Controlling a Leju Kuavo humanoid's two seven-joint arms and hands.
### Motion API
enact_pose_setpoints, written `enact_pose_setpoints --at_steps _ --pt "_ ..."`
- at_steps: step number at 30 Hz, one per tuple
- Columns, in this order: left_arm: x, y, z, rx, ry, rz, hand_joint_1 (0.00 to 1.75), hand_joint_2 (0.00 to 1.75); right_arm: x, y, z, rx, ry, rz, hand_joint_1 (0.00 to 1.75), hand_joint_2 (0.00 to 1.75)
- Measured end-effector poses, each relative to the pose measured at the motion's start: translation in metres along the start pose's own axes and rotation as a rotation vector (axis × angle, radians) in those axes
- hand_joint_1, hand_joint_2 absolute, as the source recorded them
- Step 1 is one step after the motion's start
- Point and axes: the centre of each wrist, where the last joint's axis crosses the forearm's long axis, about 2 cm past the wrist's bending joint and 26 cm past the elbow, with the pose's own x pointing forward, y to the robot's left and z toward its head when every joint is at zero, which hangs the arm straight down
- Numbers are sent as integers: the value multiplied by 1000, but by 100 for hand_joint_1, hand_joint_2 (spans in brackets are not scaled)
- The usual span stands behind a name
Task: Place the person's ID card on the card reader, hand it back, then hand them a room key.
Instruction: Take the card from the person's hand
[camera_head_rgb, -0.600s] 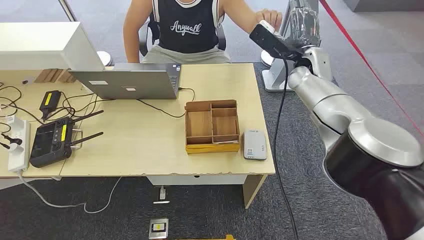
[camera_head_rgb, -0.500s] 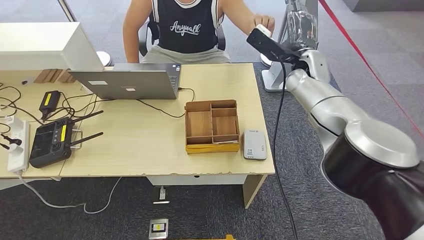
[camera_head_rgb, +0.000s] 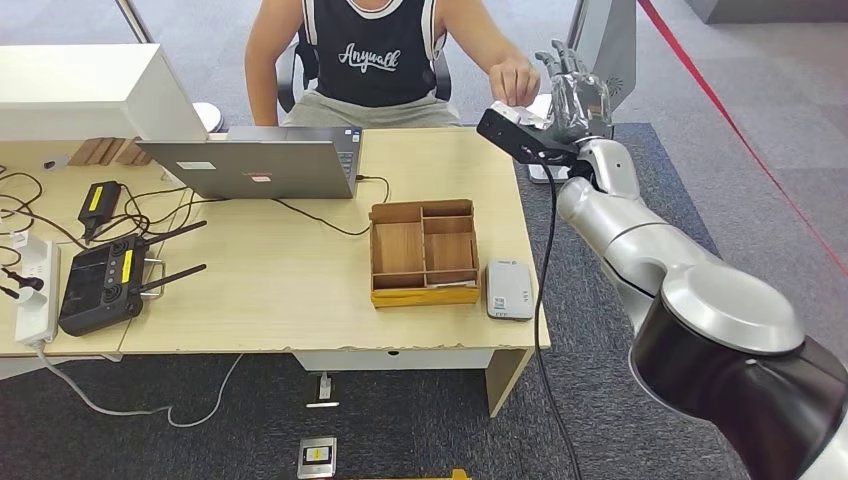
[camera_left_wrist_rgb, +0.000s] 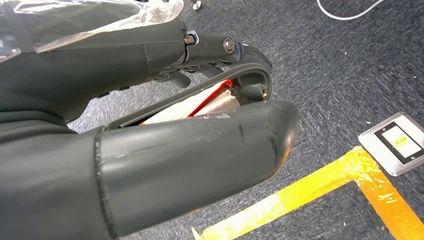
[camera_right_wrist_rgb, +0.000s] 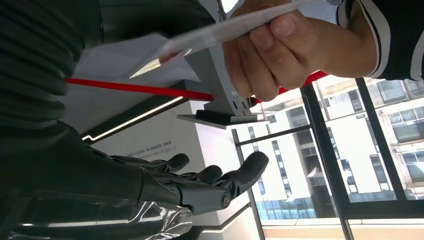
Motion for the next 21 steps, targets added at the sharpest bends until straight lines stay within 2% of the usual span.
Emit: enact_pose_setpoints --at_steps 21 --pt "-1 2 -1 1 -2 -6 0 0 -3 4 4 6 -8 -7 175 175"
